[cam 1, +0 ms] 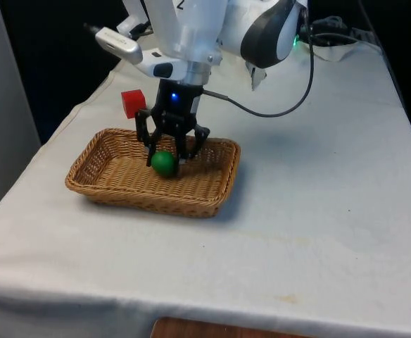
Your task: Pick up the object to the left of the cylinder and place it into the basket.
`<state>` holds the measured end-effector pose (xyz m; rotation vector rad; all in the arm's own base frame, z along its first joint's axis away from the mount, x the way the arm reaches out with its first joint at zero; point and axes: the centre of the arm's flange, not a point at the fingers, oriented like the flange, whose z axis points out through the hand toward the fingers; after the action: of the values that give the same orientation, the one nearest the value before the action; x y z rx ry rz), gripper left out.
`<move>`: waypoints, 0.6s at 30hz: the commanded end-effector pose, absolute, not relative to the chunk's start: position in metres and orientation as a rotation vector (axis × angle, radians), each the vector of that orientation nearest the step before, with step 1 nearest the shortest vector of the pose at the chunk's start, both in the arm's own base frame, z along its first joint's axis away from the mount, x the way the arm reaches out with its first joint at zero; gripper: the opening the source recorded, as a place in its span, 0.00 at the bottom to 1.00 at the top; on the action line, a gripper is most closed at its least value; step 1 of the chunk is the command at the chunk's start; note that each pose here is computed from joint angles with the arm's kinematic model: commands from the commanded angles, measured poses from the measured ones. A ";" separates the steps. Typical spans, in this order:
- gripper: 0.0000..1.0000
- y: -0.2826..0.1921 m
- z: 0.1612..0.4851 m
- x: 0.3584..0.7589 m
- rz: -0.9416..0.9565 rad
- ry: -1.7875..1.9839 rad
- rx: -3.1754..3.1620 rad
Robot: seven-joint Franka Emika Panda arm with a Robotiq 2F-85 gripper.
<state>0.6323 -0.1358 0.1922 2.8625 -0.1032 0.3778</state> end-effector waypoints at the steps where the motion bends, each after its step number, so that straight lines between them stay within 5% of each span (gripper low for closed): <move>1: 0.00 -0.135 0.194 0.633 0.390 -0.102 2.864; 5: 0.00 -0.136 0.195 0.633 0.392 -0.105 2.862; 13: 0.85 -0.136 0.194 0.634 0.384 -0.105 2.860; 14: 0.85 -0.136 0.196 0.633 0.394 -0.107 2.860; 15: 1.00 -0.136 0.196 0.633 0.394 -0.107 2.860; 18: 1.00 -0.135 0.196 0.634 0.394 -0.106 2.859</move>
<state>0.6336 -0.1362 0.1947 2.8587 -0.1050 0.3843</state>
